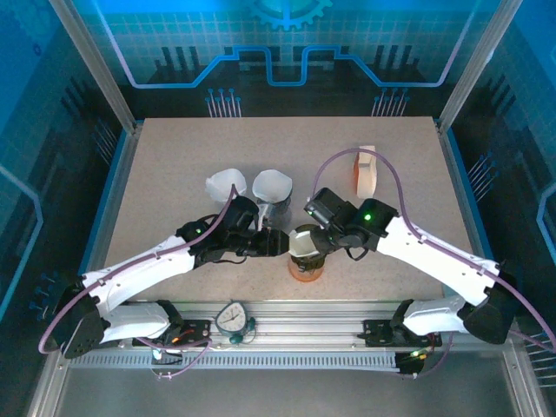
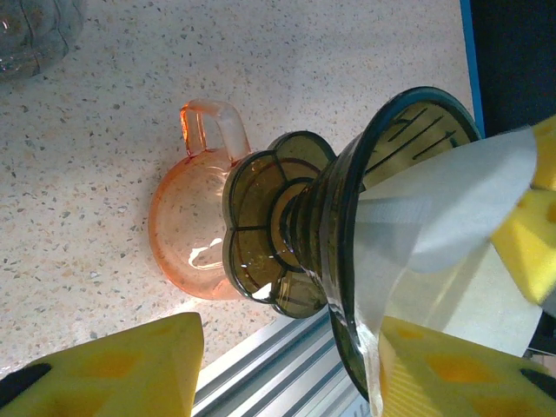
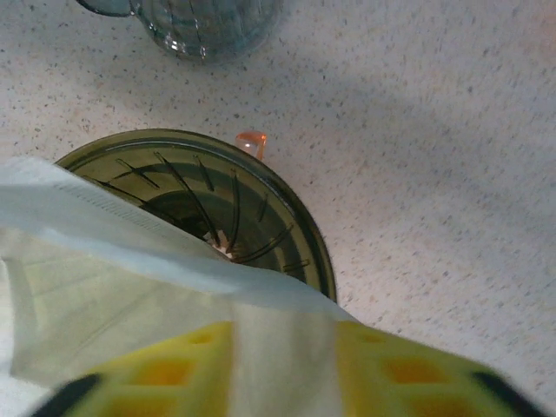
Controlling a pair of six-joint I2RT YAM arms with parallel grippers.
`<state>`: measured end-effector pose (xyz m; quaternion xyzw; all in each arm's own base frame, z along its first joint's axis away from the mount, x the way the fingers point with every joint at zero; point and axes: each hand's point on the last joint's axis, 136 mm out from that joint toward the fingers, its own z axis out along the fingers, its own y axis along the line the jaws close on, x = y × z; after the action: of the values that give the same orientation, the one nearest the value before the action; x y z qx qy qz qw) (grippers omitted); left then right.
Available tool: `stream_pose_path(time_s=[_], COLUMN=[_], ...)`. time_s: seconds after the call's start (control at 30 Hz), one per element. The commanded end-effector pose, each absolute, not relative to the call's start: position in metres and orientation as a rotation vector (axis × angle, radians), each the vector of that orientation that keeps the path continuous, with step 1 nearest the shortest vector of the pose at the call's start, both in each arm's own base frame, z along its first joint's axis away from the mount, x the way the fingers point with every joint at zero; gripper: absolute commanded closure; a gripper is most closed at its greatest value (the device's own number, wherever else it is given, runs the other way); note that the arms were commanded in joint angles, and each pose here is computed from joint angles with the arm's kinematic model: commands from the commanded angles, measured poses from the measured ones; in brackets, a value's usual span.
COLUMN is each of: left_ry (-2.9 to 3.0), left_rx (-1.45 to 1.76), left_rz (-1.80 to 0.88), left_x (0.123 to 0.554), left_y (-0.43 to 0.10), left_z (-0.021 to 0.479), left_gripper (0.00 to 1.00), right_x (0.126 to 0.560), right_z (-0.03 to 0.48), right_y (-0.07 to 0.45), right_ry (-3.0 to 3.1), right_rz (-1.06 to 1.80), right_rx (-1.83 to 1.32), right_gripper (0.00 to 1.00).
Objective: Place the coffee filter in the dripper
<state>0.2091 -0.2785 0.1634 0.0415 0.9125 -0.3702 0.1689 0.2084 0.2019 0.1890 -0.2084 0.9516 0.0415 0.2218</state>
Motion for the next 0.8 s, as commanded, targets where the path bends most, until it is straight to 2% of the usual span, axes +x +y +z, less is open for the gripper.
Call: stream_pose_path(time_s=[0.0, 0.07, 0.2, 0.77], left_ry=[2.621, 2.622, 2.621, 2.614], left_rx=[0.142, 0.141, 0.139, 0.135], left_rz=[-1.044, -1.045, -1.047, -1.056], left_x=[0.204, 0.204, 0.204, 0.203], left_y=[-0.279, -0.279, -0.279, -0.279], left_z=[0.153, 0.153, 0.153, 0.155], left_gripper=[0.47, 0.47, 0.46, 0.41], right_x=[0.214, 0.213, 0.213, 0.221], right_z=[0.209, 0.202, 0.185, 0.154], right_y=[0.195, 0.196, 0.206, 0.203], right_ry=[2.578, 2.603, 2.656, 2.720], right_rz=[0.126, 0.140, 0.163, 0.085], right_rx=[-0.522, -0.517, -0.534, -0.538], right_gripper=[0.41, 0.34, 0.29, 0.27])
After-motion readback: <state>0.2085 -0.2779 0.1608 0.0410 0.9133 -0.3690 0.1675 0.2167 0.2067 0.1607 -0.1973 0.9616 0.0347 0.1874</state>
